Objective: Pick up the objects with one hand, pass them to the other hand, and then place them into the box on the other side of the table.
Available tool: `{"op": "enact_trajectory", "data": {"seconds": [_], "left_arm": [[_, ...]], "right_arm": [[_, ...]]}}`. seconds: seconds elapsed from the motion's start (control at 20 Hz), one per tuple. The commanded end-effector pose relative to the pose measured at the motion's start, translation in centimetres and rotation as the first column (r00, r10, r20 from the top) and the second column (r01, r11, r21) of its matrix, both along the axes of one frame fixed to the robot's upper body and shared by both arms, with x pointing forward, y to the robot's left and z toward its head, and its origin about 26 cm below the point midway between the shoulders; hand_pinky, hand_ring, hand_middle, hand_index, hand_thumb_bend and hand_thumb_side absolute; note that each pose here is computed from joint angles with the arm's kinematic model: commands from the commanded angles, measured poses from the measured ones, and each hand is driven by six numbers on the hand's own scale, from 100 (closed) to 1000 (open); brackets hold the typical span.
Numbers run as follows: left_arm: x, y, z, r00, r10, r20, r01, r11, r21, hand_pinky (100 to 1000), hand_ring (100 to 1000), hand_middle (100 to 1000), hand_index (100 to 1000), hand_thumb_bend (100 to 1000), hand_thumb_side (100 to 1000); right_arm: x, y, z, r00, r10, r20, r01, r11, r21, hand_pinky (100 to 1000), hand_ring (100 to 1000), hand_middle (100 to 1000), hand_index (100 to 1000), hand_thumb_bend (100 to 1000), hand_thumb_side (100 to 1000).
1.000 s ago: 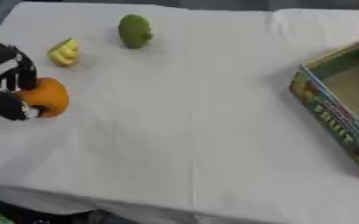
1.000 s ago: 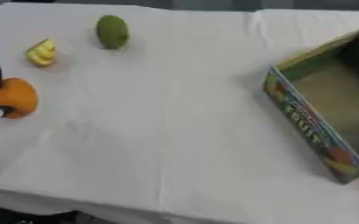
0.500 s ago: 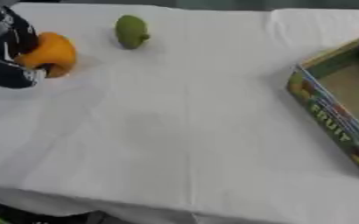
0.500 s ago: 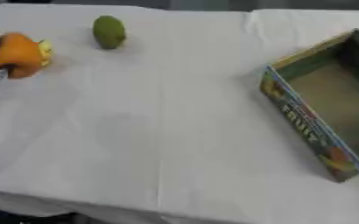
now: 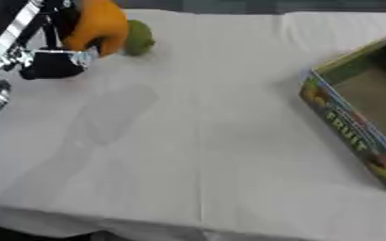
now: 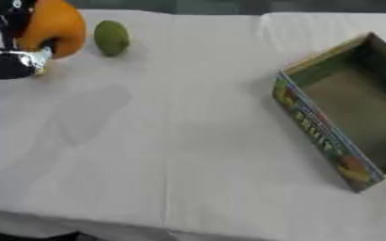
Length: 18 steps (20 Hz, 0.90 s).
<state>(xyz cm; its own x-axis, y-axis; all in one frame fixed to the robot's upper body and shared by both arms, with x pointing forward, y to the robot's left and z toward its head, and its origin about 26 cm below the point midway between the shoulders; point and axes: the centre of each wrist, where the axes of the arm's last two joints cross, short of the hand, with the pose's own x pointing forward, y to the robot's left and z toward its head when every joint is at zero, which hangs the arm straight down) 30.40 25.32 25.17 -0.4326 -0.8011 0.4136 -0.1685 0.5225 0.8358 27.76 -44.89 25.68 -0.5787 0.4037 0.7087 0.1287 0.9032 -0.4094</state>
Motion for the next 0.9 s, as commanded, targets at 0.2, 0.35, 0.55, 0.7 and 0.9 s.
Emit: {"op": "enact_trajectory", "data": {"seconds": [0.2,0.35,0.55,0.7,0.9], "left_arm": [[-0.1,-3.2,0.0,0.992,-0.119,0.034,0.12,0.992,-0.027,298,357,349,429,100,100],[-0.1,-4.4,-0.6,0.988,-0.147,0.036,0.148,0.988,-0.037,298,357,348,430,100,100],[-0.2,-5.3,-1.3,0.983,-0.177,0.039,0.178,0.983,-0.044,299,357,348,430,100,100],[0.1,-5.9,-1.9,0.98,-0.196,0.037,0.197,0.98,-0.038,298,356,348,429,100,100],[0.6,-6.8,-2.7,0.973,-0.227,0.04,0.228,0.973,-0.035,296,354,345,427,100,100]], "right_arm": [[1.8,1.5,3.7,0.998,0.058,0.023,-0.05,0.963,-0.263,802,615,779,761,100,417],[3.4,2.4,3.6,0.996,0.086,-0.019,-0.087,0.927,-0.364,807,629,791,773,100,388],[5.2,3.6,3.2,0.99,0.12,-0.079,-0.142,0.885,-0.443,820,653,807,793,100,402],[6.5,4.5,3.2,0.984,0.14,-0.113,-0.178,0.847,-0.5,820,668,815,802,100,399],[7.9,5.6,2.9,0.972,0.169,-0.164,-0.233,0.786,-0.573,819,681,822,810,100,419]]}}
